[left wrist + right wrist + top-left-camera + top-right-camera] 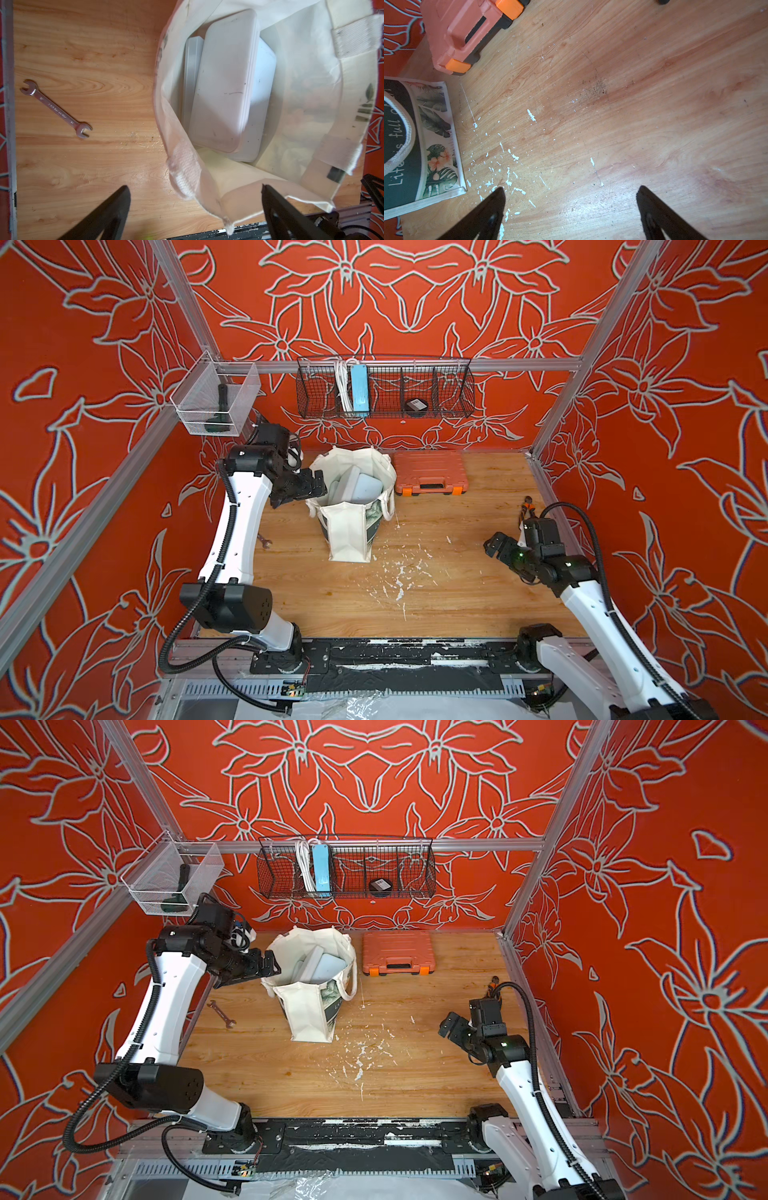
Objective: Take out the pencil case from the canvas bag
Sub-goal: Pick up the canvas bag from the center of the board.
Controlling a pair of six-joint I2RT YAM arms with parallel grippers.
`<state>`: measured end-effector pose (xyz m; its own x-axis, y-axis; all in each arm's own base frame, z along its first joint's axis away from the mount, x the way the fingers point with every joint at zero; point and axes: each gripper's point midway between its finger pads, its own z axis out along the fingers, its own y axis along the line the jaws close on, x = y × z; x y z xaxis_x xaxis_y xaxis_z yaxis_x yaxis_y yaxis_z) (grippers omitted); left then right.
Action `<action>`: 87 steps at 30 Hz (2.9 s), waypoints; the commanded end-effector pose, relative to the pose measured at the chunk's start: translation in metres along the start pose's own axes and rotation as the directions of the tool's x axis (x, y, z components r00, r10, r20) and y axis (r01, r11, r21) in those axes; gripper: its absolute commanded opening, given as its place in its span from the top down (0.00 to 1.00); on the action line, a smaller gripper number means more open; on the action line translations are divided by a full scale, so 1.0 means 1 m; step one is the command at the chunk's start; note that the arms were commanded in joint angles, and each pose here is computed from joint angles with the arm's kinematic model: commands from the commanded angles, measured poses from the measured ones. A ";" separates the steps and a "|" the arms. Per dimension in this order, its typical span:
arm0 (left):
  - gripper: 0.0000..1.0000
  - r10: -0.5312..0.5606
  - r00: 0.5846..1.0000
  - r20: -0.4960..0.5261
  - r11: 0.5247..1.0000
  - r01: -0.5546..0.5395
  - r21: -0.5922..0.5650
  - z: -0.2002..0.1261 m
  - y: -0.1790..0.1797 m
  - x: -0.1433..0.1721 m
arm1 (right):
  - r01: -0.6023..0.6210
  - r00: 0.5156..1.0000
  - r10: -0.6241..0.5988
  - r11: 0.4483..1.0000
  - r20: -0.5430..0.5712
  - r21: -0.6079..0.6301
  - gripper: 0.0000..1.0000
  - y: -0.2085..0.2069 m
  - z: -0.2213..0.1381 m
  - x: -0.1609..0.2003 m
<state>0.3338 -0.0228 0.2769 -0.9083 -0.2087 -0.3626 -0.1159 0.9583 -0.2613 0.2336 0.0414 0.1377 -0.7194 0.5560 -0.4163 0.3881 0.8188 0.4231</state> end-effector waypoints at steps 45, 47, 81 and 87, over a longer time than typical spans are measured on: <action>1.00 -0.009 1.000 0.020 0.999 0.010 -0.050 0.027 0.031 -0.003 | 0.077 0.997 -0.077 0.997 -0.009 0.005 0.01 0.015 -0.005 0.012; 1.00 0.019 0.998 0.052 0.997 -0.016 -0.071 0.024 0.033 -0.008 | 0.102 0.995 -0.102 0.995 -0.011 0.002 0.01 0.020 -0.007 0.014; 1.00 0.492 0.726 0.481 0.834 -0.552 -0.020 -0.035 -0.025 -0.019 | 0.357 0.933 -0.305 0.837 0.189 -0.415 0.01 0.185 -0.033 0.055; 1.00 0.470 0.720 0.512 0.803 -0.589 0.092 -0.040 -0.044 -0.001 | 0.425 0.905 -0.353 0.786 0.238 -0.450 0.01 0.235 -0.040 0.075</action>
<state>0.3216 -0.0356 0.2776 -0.6781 0.1821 -0.7121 0.3560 0.9290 -0.1014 0.2384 0.2529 0.2118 -0.7158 0.2110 -0.6657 -0.2301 0.8288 0.5101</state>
